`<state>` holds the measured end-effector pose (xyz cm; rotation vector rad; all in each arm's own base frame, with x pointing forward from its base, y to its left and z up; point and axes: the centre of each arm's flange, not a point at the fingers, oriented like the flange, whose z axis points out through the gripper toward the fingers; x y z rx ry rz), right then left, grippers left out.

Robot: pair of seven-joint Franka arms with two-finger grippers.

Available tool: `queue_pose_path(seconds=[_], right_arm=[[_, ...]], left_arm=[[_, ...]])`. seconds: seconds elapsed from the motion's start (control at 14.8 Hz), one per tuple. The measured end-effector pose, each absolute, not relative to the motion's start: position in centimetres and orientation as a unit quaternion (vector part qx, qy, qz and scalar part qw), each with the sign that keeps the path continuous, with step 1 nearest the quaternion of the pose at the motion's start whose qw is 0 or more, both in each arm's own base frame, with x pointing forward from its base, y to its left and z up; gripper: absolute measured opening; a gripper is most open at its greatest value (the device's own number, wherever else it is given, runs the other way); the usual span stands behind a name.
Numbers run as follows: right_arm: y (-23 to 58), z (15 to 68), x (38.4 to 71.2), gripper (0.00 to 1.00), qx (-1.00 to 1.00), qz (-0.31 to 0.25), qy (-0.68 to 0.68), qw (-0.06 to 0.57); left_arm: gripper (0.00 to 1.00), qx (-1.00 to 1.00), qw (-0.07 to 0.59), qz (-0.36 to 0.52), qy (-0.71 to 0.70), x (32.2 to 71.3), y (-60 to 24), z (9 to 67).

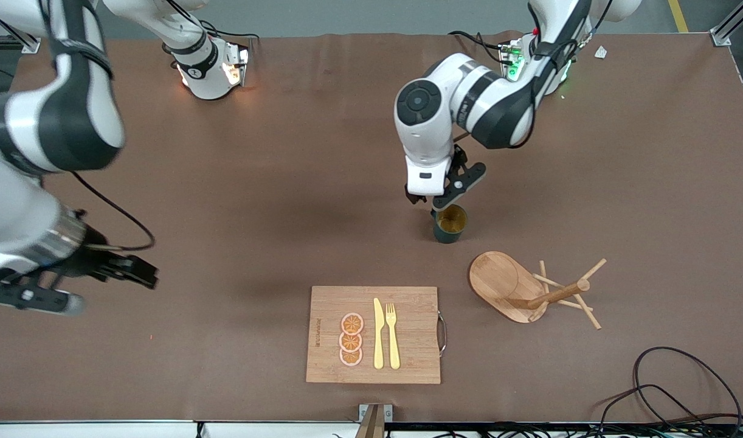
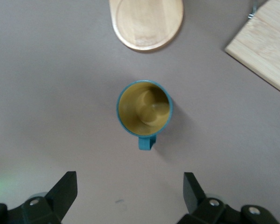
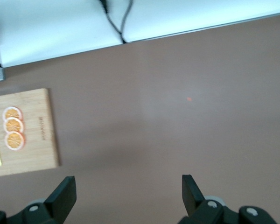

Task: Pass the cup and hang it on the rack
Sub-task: 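Lower the left gripper onto the mug handle and close it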

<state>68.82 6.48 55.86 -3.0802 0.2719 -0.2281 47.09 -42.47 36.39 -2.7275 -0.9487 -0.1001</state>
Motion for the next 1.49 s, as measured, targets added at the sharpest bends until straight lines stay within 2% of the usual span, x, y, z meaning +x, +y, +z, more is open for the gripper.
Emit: queue_pose_path(seconds=[0.54, 0.88, 1.08, 1.35, 1.49], right_arm=[[1.6, 60.5, 60.4, 1.0, -0.995, -0.07, 0.066, 0.011], [-2.8, 62.5, 58.1, 1.0, -0.997, -0.079, 0.019, 0.003], [-2.0, 63.3, 57.2, 1.0, -0.997, -0.07, 0.042, 0.007], [-2.1, 65.4, 55.7, 1.0, -0.997, -0.048, 0.056, 0.008], [-2.7, 66.2, 55.5, 1.0, -0.997, -0.05, 0.062, 0.007]], left_arm=[[1.0, -0.895, 0.204, -0.183, -0.351, 41.1, -47.0, 26.7], [0.98, -0.863, 0.211, -0.307, -0.34, 38.2, -48.6, 20.2], [0.91, -0.852, 0.212, -0.362, -0.314, 37.1, -48.2, 16.9], [0.85, -0.845, 0.213, -0.387, -0.302, 36.7, -47.2, 15.7], [0.68, -0.843, 0.201, -0.402, -0.295, 36.9, -47.4, 15.8]])
